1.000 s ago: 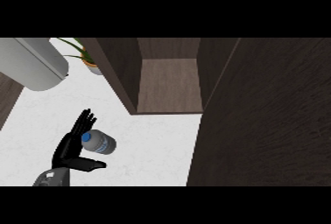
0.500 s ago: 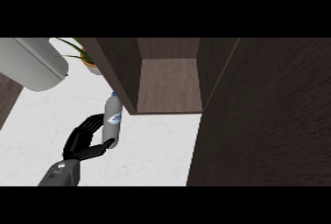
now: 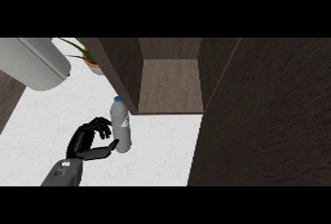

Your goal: Pick up the bottled water, place it into the cabinet and close the cabinet

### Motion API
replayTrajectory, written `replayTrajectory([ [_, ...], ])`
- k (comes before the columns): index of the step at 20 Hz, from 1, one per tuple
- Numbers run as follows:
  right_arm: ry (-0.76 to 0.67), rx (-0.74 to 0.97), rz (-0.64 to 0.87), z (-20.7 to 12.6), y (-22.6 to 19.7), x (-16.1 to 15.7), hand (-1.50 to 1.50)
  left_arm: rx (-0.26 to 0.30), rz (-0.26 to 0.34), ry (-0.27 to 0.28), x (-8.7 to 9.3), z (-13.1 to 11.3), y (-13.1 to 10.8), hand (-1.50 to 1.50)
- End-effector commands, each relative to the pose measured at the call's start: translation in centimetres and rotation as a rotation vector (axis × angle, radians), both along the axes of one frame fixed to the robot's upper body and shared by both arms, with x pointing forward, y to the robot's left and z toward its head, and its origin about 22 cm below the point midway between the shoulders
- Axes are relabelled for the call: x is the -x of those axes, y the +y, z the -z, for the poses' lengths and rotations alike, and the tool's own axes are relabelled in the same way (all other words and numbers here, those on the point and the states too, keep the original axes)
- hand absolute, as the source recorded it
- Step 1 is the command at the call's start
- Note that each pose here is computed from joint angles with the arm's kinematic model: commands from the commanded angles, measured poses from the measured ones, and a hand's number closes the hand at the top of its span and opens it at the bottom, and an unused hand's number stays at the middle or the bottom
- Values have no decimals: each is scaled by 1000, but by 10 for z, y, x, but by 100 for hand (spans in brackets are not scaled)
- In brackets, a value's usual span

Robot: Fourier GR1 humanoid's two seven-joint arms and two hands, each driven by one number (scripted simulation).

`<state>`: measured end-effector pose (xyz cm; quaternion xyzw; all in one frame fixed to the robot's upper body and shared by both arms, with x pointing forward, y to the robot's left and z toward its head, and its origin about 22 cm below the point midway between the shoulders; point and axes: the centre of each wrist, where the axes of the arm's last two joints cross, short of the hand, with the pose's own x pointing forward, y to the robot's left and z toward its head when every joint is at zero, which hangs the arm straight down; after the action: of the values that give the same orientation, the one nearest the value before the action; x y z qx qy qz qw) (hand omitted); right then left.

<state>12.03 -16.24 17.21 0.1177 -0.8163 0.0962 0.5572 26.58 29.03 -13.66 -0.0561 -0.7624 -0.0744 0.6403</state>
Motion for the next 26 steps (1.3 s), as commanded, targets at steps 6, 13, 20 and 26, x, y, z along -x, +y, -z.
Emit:
replayTrajectory([
  [6, -55, 19, 58, -18, 3, 11, -150, -47, -114, -135, -17, -9, -44, 150],
  [13, -44, 1, 45, -5, -1, 13, -150, 108, -79, -158, -39, -33, -89, 150],
  [20, -34, 8, 18, -8, -8, 23, -150, 210, -42, -123, -38, -67, -136, 150],
  [26, -47, 26, 44, -8, -12, 25, -150, 214, -36, -114, -50, -125, -173, 150],
])
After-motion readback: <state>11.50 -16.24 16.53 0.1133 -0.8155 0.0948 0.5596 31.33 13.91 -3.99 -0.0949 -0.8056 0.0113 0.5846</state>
